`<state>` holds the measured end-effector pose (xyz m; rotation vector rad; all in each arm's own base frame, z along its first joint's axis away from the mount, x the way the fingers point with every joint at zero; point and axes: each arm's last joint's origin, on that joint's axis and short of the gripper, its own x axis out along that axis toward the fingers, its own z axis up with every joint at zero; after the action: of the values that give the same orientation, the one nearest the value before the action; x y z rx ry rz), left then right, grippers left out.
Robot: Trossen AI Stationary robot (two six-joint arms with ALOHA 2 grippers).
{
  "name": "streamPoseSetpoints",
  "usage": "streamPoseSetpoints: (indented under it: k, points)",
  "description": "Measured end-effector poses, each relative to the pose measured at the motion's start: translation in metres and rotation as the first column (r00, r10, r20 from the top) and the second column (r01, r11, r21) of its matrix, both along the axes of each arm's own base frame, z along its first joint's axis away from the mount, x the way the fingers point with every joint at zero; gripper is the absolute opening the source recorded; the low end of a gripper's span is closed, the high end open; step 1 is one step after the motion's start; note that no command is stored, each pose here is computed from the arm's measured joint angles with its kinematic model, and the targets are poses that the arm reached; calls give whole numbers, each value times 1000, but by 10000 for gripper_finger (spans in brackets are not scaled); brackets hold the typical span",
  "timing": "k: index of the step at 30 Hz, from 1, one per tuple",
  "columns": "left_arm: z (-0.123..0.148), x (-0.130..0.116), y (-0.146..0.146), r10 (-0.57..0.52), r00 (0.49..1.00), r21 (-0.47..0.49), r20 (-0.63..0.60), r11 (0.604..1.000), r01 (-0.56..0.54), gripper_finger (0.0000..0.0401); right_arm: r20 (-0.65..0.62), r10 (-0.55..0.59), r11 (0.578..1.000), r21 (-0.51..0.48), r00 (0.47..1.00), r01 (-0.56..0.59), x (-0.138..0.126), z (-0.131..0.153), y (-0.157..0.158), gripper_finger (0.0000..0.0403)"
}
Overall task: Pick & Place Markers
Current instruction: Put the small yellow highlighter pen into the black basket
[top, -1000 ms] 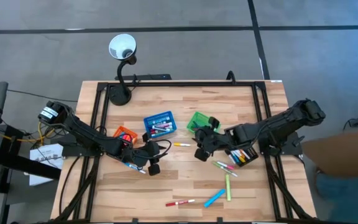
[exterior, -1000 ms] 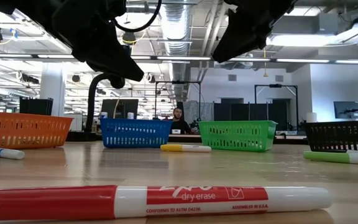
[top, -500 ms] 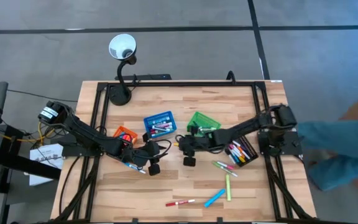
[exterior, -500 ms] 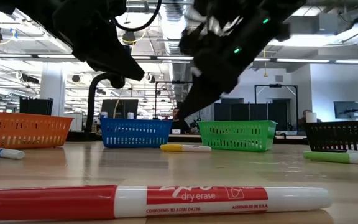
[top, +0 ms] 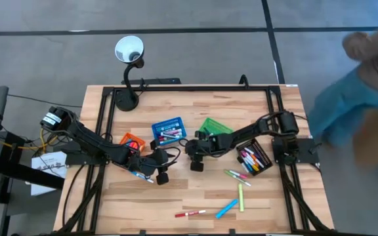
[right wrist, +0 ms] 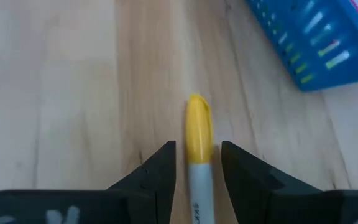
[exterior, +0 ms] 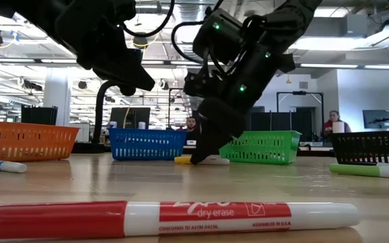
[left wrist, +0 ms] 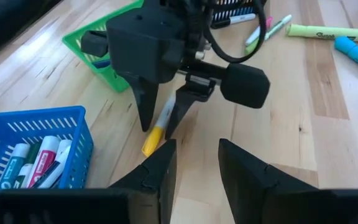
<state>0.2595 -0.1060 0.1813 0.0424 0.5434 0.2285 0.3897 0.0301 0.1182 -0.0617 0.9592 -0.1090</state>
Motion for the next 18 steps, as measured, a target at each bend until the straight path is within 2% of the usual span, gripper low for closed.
streamPoseSetpoints:
  k: [5,13,18]
  points:
    - [0,0,0,-1,1000,-1,1,1000,1,115,-15,12,1000,20,1000,-12,-1,-1,0,103]
    - [0,0,0,0,1000,-1,1,1000,0,115,-24,29,998,55,999,-28,-2,0,-2,23]
    - [0,0,0,0,1000,-1,1,1000,0,115,-16,29,998,56,999,-28,-2,4,-2,24]
